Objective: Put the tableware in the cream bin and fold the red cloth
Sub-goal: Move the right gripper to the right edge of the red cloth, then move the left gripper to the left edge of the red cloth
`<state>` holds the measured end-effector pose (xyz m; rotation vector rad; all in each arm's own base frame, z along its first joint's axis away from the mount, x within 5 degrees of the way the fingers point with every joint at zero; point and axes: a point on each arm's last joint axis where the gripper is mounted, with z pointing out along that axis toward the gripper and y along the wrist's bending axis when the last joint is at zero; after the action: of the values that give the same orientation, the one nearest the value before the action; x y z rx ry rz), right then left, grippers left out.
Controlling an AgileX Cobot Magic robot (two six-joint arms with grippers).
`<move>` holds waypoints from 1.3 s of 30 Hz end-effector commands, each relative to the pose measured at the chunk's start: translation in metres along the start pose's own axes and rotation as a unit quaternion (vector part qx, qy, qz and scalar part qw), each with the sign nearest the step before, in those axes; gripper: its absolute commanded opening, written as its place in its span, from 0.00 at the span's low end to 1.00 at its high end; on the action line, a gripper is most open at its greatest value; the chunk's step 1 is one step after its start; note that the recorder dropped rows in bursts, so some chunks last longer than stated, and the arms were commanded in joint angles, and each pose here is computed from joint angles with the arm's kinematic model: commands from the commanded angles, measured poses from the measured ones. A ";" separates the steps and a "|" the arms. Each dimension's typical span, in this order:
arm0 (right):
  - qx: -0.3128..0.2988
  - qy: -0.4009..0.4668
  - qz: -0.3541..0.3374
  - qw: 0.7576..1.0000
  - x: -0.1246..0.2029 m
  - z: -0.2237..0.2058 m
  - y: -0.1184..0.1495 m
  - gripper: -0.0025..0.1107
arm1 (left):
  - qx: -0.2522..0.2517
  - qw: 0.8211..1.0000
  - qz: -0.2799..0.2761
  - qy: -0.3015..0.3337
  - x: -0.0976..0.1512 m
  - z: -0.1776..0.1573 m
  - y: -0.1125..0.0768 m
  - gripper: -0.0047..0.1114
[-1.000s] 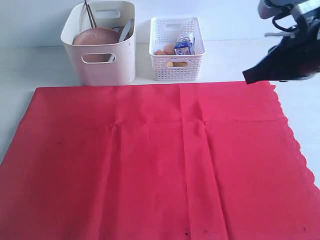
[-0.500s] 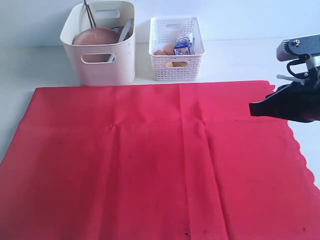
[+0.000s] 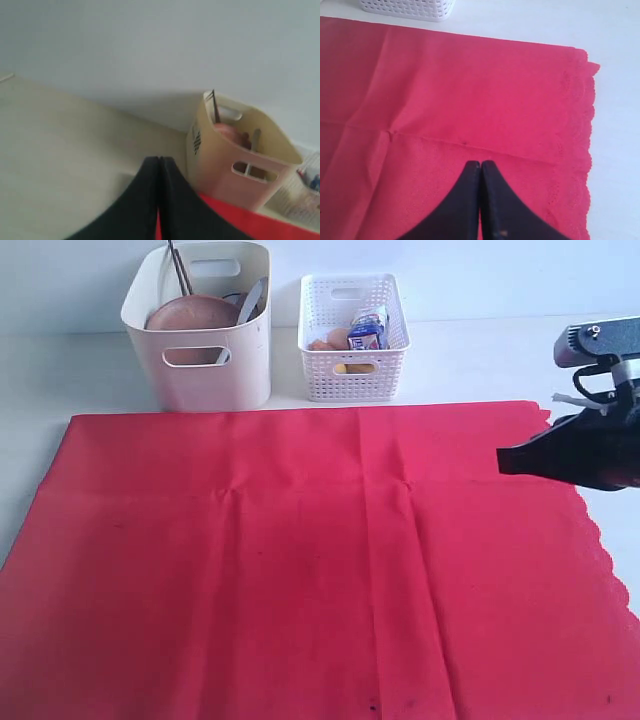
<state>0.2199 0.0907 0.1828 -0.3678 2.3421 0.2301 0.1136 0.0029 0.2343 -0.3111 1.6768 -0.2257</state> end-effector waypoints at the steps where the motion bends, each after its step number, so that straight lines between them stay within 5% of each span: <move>1: 0.005 0.003 0.002 1.000 0.002 0.006 -0.002 0.02 | -0.021 0.996 0.034 0.082 0.008 0.031 0.001 0.06; 5: 0.008 0.006 0.002 1.000 0.005 0.014 -0.003 0.02 | -0.043 0.986 0.043 0.157 0.023 0.059 0.005 0.11; 16: 0.015 0.038 0.002 0.999 0.018 0.038 -0.005 0.02 | -0.066 0.953 0.077 0.286 0.072 0.115 0.019 0.61; 27: 0.017 0.048 0.001 0.999 0.022 0.045 -0.005 0.02 | 0.028 0.932 0.131 0.337 0.124 0.134 0.022 0.68; 30: 0.018 0.045 0.001 0.999 0.022 0.045 -0.005 0.02 | 0.027 0.920 0.129 0.369 0.142 0.134 0.027 0.68; 33: 0.018 0.044 0.001 0.999 0.021 0.045 -0.006 0.02 | 0.080 0.900 0.165 0.395 0.154 0.131 0.024 0.63; 39: 0.018 0.048 0.005 0.999 0.022 0.045 -0.006 0.02 | 0.075 0.895 0.160 0.409 0.158 0.130 0.026 0.04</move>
<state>0.2355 0.0949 0.1359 -0.3646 2.4413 0.1824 0.2332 -0.0245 0.0738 0.2303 2.3615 -0.2840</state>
